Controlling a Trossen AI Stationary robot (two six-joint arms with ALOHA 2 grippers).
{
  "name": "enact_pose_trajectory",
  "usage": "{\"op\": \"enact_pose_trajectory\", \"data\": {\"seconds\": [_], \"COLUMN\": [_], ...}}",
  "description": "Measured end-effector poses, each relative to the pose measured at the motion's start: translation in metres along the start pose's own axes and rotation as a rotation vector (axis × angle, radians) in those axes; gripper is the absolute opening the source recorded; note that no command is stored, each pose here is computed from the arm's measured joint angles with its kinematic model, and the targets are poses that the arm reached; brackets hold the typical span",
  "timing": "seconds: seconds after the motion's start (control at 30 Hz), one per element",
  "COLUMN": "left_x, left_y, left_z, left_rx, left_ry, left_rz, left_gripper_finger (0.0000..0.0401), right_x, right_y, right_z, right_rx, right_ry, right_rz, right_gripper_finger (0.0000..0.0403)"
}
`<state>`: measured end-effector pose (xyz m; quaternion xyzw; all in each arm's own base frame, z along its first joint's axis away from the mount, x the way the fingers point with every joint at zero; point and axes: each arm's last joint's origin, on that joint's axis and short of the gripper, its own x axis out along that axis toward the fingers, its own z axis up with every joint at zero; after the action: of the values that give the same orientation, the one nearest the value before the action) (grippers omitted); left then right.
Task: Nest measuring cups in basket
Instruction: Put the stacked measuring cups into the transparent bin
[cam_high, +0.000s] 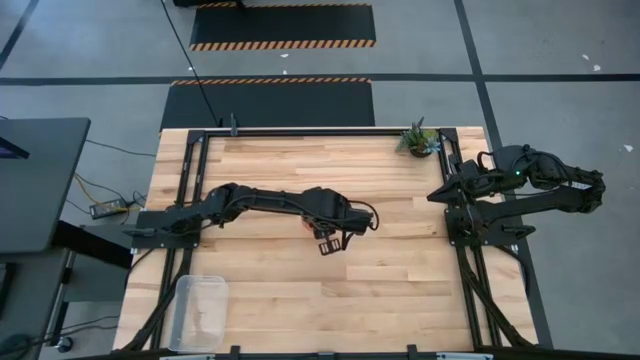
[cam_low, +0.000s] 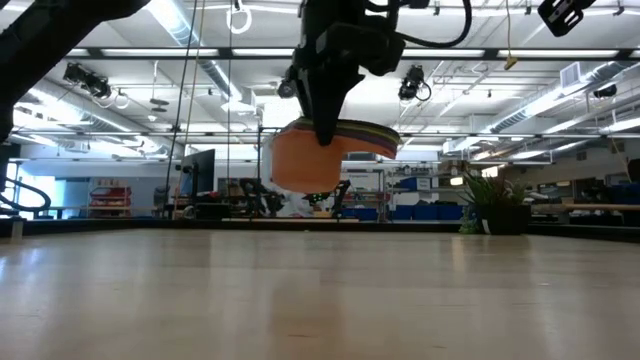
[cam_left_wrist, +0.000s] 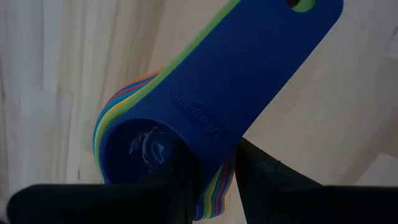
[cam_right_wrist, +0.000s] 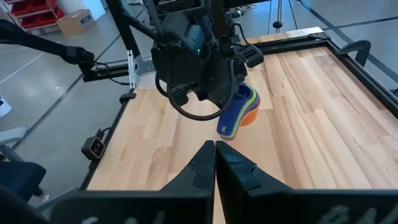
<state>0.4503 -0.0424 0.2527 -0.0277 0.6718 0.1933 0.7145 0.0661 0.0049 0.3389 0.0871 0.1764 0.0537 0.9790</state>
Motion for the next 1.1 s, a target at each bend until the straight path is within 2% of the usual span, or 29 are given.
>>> {"op": "enact_pose_trajectory", "data": {"seconds": [0.13,0.73,1.1], "left_x": [-0.005,-0.090,-0.113], "left_y": [0.002,0.048,0.055], "left_z": [-0.001,-0.029,-0.043], "left_rx": [-0.014,-0.216,-0.218], "left_ry": [-0.007,-0.207,-0.238], "left_rz": [-0.012,-0.073,-0.146], "left_gripper_finger": [0.0092,0.0092,0.0091], "right_x": [0.000,0.000,0.000], "right_y": [0.000,0.000,0.000], "right_z": [0.000,0.000,0.000], "right_rx": [-0.002,-0.008,-0.015], "right_ry": [0.000,0.000,0.000], "right_rz": [0.000,0.000,0.000], "right_gripper_finger": [0.0017,0.0017,0.0017]}}
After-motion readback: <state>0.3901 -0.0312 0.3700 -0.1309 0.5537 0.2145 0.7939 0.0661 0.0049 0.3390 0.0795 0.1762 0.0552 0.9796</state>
